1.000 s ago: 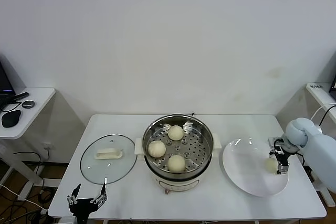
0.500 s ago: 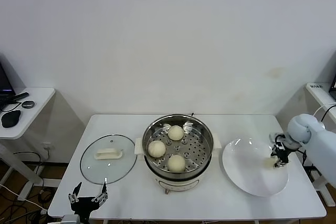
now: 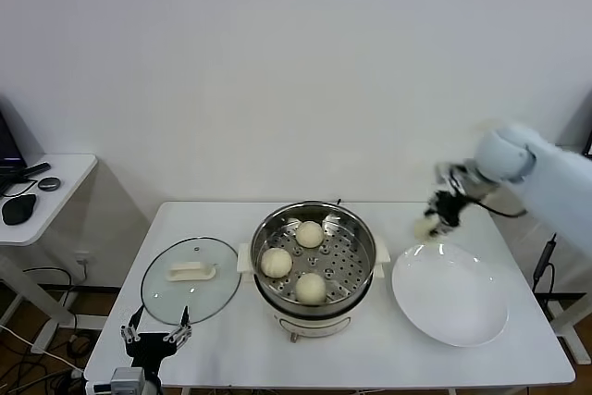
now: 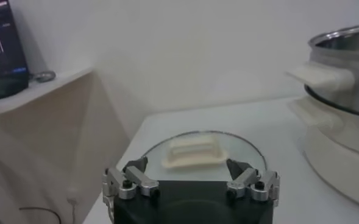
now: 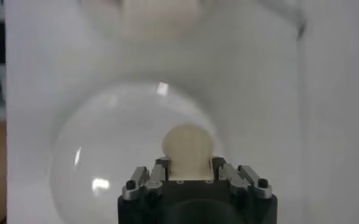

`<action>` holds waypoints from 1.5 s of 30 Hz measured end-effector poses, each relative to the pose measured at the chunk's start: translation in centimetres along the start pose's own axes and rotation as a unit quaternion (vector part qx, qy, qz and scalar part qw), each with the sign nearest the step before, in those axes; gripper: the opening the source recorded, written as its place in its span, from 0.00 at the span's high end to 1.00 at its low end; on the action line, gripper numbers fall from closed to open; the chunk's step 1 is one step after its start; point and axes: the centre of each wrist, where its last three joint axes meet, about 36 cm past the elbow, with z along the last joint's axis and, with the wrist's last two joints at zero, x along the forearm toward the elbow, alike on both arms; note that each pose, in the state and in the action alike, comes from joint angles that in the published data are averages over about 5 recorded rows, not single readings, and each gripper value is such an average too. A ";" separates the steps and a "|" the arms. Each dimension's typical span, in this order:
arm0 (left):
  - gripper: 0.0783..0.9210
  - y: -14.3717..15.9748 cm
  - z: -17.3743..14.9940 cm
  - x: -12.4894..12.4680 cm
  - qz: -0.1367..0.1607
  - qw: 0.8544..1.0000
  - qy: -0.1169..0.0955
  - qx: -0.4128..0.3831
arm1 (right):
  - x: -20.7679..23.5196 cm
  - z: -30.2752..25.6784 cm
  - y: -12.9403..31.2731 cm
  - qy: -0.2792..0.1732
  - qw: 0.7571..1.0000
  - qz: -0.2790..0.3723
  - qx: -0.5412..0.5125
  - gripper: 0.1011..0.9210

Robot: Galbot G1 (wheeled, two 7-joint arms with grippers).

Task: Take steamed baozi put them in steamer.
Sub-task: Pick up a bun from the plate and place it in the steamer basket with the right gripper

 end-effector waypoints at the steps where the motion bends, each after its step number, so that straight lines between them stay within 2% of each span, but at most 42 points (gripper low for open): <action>1: 0.12 0.0 -0.1 0.0 0.001 1.000 -0.002 0.000 | 0.8 -1.4 -0.3 -0.007 1.000 -0.001 0.002 0.58; 8: 0.12 -0.1 -1.0 -0.2 0.003 1.000 -0.015 0.005 | 2.7 -9.6 -1.0 -0.028 0.999 -0.032 0.012 0.58; 20: 0.12 0.0 -1.4 -0.6 0.003 1.000 -0.021 0.013 | -2.7 -17.8 -0.5 0.013 0.997 -0.068 0.030 0.59; 37: 0.12 0.0 -0.9 -1.3 0.002 1.000 -0.017 0.016 | -9.3 -19.6 -0.6 0.062 0.995 -0.068 0.026 0.59; 42: 0.12 -0.1 -0.9 -1.5 0.002 1.000 -0.016 0.017 | -10.0 -19.6 -0.3 0.065 0.995 -0.070 0.025 0.51; 45: 0.12 -0.2 -0.8 -1.5 0.002 1.000 -0.015 0.019 | -10.0 -19.6 -0.3 0.064 0.995 -0.070 0.026 0.41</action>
